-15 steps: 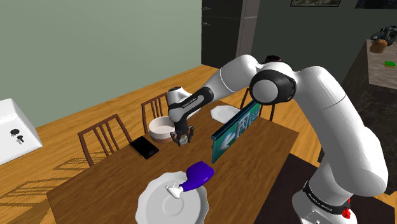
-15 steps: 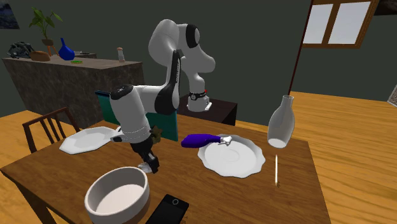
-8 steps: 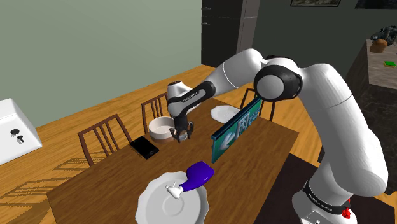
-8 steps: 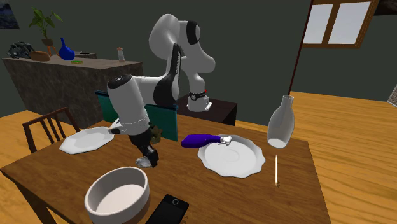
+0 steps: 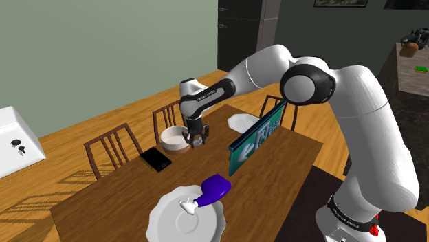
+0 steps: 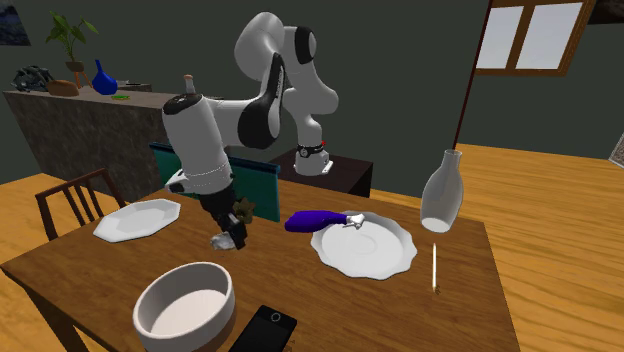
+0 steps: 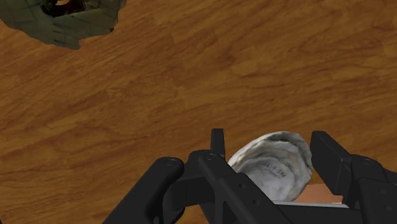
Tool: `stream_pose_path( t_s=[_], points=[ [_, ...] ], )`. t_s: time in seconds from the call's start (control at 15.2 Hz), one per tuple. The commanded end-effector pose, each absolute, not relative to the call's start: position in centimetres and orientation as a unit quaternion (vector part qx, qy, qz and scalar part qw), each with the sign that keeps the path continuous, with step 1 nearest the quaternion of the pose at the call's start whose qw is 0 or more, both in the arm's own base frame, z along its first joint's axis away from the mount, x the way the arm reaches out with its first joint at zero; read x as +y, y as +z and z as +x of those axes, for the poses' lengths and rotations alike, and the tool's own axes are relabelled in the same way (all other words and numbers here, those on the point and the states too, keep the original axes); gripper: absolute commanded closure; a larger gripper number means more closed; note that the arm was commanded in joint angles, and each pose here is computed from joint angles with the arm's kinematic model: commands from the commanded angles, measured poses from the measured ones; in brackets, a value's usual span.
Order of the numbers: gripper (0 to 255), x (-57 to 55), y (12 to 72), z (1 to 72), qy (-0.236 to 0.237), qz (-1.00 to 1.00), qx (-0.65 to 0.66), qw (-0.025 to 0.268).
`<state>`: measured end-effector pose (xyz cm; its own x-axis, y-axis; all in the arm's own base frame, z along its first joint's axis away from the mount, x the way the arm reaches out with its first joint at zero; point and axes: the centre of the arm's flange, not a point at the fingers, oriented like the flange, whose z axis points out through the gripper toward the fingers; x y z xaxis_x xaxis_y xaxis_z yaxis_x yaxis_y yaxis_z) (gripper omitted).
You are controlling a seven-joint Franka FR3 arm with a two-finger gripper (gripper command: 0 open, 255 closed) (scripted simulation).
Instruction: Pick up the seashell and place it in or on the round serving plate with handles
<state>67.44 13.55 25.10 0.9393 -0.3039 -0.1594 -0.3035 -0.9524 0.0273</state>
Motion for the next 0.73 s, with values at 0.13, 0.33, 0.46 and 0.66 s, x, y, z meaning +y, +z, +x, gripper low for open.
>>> stream_pose_path(
  t_s=[0.13, 0.33, 0.46, 0.66],
  points=[
    [255, 13.6, 27.1, 67.4, -0.081, 0.985, -0.154, 0.001],
    [255, 16.5, 27.1, 64.8, -0.081, 0.985, -0.154, 0.001],
    [255, 18.5, 27.2, 63.0, -0.081, 0.985, -0.154, 0.001],
    [255, 21.4, 27.2, 60.4, -0.081, 0.985, -0.154, 0.001]
  ],
)
